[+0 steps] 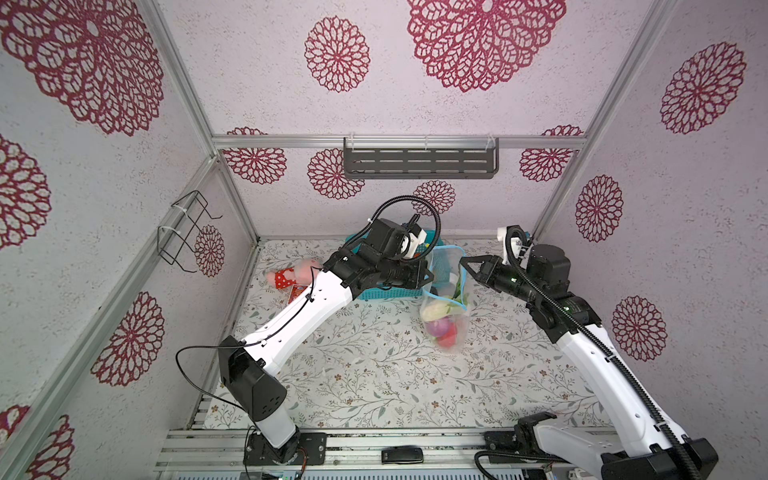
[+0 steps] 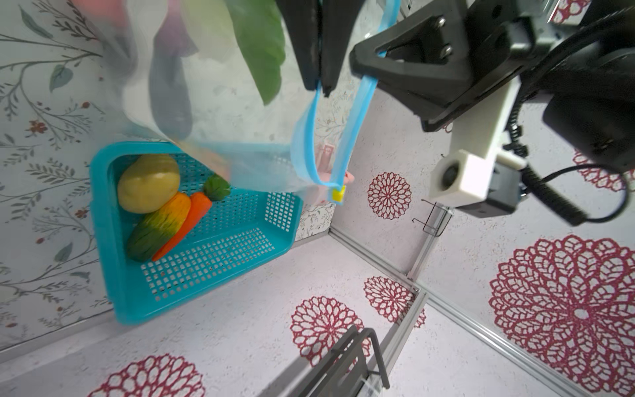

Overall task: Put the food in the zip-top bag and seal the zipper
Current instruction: 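Lift the bag with both grippers holding the zipper edges apart, then open the left gripper to release the zipper edge, right gripper holding bag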

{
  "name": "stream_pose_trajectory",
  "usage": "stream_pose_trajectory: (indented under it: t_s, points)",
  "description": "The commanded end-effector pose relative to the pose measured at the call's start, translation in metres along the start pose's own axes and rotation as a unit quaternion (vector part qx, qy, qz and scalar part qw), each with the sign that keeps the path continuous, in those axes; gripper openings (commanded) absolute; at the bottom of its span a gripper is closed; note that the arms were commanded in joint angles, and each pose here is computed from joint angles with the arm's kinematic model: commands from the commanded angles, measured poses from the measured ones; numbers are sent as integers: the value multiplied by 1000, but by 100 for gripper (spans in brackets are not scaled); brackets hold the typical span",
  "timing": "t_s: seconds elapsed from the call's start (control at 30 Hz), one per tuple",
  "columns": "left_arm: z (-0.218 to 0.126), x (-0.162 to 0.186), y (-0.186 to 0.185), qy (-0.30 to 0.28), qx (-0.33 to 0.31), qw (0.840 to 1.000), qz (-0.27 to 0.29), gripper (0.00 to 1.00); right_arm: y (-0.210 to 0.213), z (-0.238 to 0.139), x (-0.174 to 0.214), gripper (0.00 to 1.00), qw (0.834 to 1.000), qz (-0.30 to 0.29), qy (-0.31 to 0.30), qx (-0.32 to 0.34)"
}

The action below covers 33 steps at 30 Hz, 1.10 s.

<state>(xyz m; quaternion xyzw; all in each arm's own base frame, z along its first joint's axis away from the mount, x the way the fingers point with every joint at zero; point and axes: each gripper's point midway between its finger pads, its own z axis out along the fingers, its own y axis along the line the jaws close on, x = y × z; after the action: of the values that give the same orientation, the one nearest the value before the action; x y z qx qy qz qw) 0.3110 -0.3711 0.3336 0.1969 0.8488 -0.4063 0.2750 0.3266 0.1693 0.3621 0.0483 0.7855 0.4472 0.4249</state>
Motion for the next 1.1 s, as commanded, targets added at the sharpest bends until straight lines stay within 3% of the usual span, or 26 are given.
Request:
stream_pose_trajectory:
  t_s: [0.0,0.3,0.63,0.9,1.07]
  points:
    - [-13,-25,-32,-47,39,998,14,0,4,-13,-25,0,998,-30,-43,18]
    - [-4,-26,-26,-28,16,999,8,0,11,-25,-43,0,997,-38,-64,27]
    - [-27,-27,23,-51,-48,997,-26,0,-2,-38,-55,0,993,-41,-80,72]
    - [9,-24,-28,-19,21,1000,0,0,0,-5,-30,0,999,-3,-33,21]
    - [21,-25,-35,-18,39,999,3,0,1,-12,-31,0,999,-15,-42,29]
